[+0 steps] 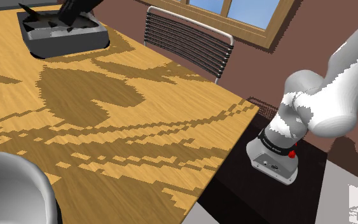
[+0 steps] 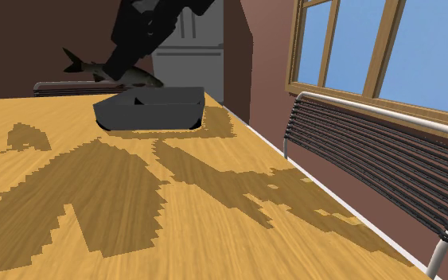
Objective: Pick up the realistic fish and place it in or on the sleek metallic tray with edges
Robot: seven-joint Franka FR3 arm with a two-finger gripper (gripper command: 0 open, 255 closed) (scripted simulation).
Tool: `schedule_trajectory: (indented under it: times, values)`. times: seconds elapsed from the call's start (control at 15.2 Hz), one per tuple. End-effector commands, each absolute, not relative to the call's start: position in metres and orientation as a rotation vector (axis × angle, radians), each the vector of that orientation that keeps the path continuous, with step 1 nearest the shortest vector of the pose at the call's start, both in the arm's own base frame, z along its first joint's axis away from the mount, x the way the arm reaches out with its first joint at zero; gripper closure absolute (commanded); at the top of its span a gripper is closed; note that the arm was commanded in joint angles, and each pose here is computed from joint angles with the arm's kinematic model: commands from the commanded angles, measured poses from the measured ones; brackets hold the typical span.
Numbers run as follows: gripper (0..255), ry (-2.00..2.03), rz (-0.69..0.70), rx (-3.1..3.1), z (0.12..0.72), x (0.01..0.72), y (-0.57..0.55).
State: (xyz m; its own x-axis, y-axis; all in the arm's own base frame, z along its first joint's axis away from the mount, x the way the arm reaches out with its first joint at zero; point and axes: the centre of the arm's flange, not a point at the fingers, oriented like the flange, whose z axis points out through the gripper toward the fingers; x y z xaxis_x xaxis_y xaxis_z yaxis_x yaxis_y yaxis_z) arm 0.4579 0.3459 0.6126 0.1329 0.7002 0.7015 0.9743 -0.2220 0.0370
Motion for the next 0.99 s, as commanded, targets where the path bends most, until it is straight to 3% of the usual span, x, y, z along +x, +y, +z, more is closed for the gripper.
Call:
schedule_trajectory:
  times: [0.0, 0.26, 0.92]
  values:
    - [255, -1.608, -0.848, -1.985, 0.624, 0.458, 0.346]
    - [255, -1.608, -0.848, -1.985, 0.643, 0.458, 0.346]
    - [255, -1.608, -0.848, -1.985, 0.647, 0.585, 0.310]
